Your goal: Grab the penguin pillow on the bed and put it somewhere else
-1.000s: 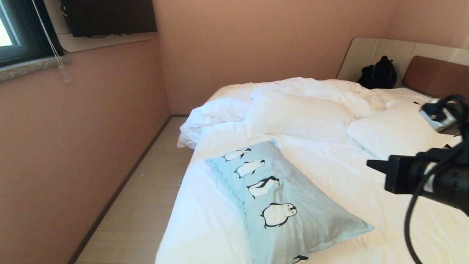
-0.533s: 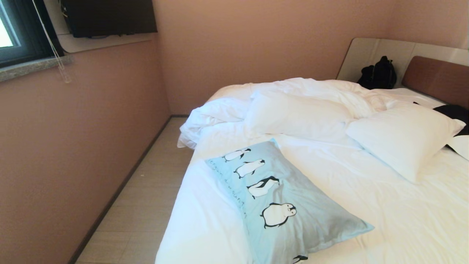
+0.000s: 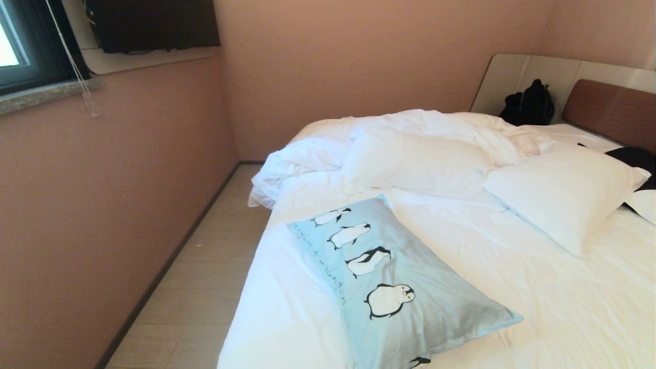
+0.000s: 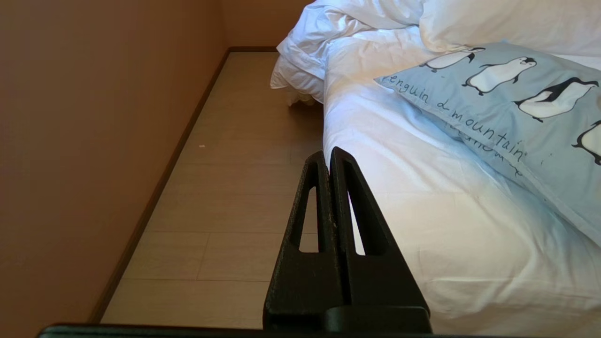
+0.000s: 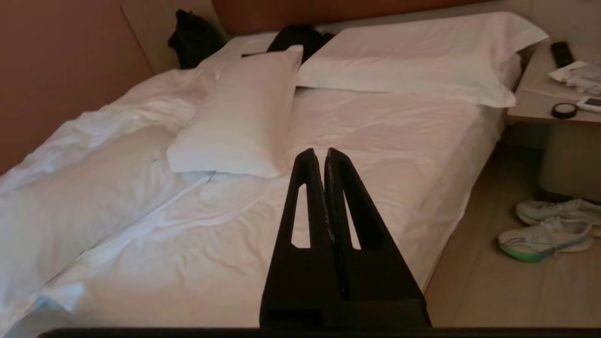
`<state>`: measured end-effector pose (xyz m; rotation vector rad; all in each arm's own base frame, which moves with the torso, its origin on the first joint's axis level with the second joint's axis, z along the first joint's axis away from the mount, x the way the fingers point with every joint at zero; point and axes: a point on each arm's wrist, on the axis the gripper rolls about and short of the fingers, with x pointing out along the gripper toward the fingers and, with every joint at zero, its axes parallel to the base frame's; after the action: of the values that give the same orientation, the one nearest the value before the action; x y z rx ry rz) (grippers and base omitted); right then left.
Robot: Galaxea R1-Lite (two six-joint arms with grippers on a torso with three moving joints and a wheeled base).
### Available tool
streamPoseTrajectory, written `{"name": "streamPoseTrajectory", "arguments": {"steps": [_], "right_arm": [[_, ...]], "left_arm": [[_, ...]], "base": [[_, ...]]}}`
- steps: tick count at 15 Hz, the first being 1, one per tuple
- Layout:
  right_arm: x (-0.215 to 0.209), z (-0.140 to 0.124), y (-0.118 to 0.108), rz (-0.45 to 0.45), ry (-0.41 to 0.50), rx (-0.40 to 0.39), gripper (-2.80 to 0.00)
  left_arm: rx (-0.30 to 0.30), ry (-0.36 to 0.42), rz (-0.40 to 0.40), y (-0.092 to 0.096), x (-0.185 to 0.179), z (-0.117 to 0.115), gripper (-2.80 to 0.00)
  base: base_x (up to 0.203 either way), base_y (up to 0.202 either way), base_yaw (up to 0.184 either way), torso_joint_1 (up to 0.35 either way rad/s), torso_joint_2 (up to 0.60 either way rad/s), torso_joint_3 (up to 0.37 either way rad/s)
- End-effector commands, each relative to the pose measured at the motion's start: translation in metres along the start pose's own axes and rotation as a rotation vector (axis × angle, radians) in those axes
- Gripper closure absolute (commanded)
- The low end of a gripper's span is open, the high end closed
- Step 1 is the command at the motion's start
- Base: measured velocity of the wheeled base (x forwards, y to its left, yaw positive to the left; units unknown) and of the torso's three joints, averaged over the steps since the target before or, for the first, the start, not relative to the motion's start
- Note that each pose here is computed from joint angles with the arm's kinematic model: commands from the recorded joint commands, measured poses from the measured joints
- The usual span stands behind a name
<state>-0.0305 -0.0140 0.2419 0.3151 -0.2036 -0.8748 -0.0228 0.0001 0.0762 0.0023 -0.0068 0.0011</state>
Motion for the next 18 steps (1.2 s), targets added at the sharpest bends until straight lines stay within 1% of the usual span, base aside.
{"name": "streamPoseTrajectory", "arguments": {"steps": [1,2,3,4,6,8,10,11,13,15,16,17,18], "right_arm": [[-0.019,-0.003,-0.017,0.150,-0.003,0.023,0.00],[-0.021,-0.008,-0.019,0.171,0.024,0.005,0.00],[-0.021,-0.008,-0.019,0.189,0.026,0.010,0.00],[-0.021,-0.009,-0.018,0.236,0.041,0.009,0.00],[-0.023,-0.008,-0.016,0.374,0.074,0.015,0.00],[-0.024,-0.007,-0.016,0.425,0.080,0.019,0.00],[-0.025,0.001,-0.021,0.531,0.088,0.040,0.00],[-0.026,0.001,-0.024,0.553,0.086,0.046,0.00],[-0.032,-0.012,-0.035,0.566,0.070,0.046,0.00],[-0.039,-0.024,-0.047,0.597,0.028,0.020,0.00],[-0.044,-0.030,-0.054,0.638,-0.007,-0.012,0.00],[-0.046,-0.038,-0.057,0.691,-0.037,-0.080,0.00],[-0.045,-0.045,-0.056,0.719,-0.044,-0.123,0.00]], "left_arm": [[0.001,-0.001,0.000,0.000,0.000,0.000,0.00],[0.001,-0.001,0.000,0.000,0.000,0.000,0.00],[0.001,-0.001,0.000,0.000,0.000,0.000,0.00],[0.000,-0.001,0.000,0.000,0.000,0.000,0.00],[0.001,-0.001,0.000,0.000,0.000,0.000,0.00],[0.001,-0.001,0.000,0.000,0.000,0.000,0.00],[-0.001,-0.001,0.000,0.000,0.000,0.000,0.00],[0.000,-0.001,0.000,0.000,0.000,0.000,0.00],[-0.001,-0.001,0.000,0.000,0.000,0.000,0.00],[0.001,-0.001,0.000,0.000,0.000,0.000,0.00],[0.001,-0.001,0.000,0.000,0.000,0.000,0.00],[0.000,-0.001,0.000,0.000,0.000,0.000,0.00],[0.001,-0.001,0.000,0.000,0.000,0.000,0.00]], "base": [[0.000,0.000,0.000,0.000,0.00,0.000],[0.000,0.000,0.000,0.000,0.00,0.000],[0.000,0.000,0.000,0.000,0.00,0.000],[0.000,0.000,0.000,0.000,0.00,0.000],[0.000,0.000,0.000,0.000,0.00,0.000],[0.000,0.000,0.000,0.000,0.00,0.000],[0.000,0.000,0.000,0.000,0.00,0.000],[0.000,0.000,0.000,0.000,0.00,0.000],[0.000,0.000,0.000,0.000,0.00,0.000],[0.000,0.000,0.000,0.000,0.00,0.000],[0.000,0.000,0.000,0.000,0.00,0.000],[0.000,0.000,0.000,0.000,0.00,0.000],[0.000,0.000,0.000,0.000,0.00,0.000]]}}
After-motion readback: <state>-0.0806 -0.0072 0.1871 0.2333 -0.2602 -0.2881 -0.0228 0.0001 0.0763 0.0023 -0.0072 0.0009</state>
